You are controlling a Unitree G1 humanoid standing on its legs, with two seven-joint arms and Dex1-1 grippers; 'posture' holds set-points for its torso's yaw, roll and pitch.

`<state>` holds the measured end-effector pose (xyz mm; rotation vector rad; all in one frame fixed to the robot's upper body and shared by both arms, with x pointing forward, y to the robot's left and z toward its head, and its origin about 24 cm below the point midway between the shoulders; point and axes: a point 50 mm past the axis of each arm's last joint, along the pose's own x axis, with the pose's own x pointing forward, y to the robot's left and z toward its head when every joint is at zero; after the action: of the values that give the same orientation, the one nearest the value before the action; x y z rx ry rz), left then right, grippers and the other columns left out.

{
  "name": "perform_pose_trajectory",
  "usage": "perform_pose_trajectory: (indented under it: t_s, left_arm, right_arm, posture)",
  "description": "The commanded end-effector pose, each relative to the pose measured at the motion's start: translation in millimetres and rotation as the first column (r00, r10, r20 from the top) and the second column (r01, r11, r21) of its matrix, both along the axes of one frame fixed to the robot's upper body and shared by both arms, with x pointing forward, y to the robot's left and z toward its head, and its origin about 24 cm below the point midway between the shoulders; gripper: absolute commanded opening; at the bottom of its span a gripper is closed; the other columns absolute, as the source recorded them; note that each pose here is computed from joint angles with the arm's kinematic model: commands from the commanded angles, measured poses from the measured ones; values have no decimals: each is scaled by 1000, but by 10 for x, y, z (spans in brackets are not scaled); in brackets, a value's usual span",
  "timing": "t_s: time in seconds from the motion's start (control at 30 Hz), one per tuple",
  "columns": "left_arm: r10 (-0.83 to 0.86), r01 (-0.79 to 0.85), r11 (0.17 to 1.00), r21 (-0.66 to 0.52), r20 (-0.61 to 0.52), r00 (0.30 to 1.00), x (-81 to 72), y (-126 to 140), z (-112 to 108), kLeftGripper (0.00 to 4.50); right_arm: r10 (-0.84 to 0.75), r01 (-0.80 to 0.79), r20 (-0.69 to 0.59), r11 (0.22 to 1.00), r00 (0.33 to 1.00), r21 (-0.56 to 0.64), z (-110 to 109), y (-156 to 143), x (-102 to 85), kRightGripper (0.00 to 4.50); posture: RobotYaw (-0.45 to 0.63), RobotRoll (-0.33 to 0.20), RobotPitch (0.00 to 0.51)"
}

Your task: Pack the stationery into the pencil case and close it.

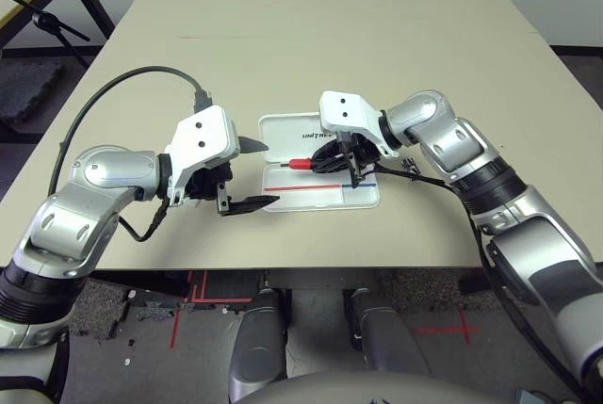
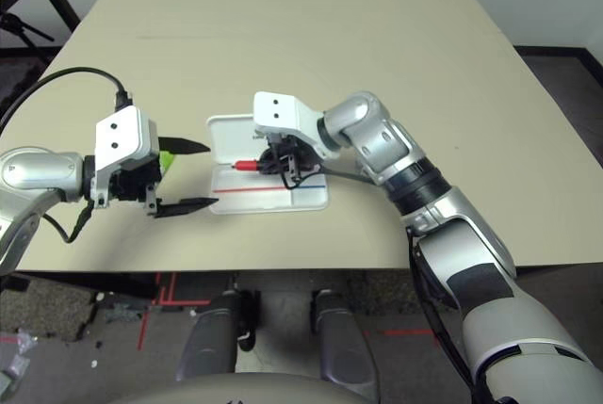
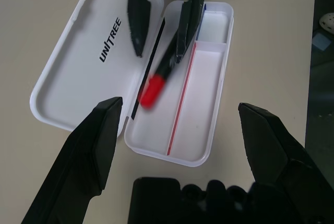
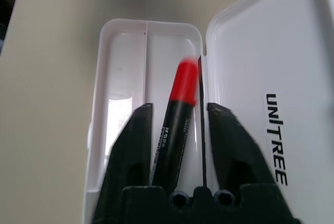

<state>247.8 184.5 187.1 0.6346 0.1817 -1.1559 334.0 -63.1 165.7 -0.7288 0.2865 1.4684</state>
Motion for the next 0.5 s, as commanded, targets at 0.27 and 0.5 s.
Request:
perform_pose_trajectory:
  t_s: [0.27, 0.5]
  left_arm:
    - [157, -157, 988, 12, -61, 986, 7, 127, -47, 4500]
    - [378, -377, 926, 29, -76, 923, 81, 279, -130, 4500]
  right_arm:
    - [-14, 22, -110, 997, 994, 77, 242, -381, -27, 4457]
    - [-43, 60, -239, 996, 970, 65, 339, -927, -220, 4457]
  posture:
    - [111, 0, 141]
    - [118, 0, 153]
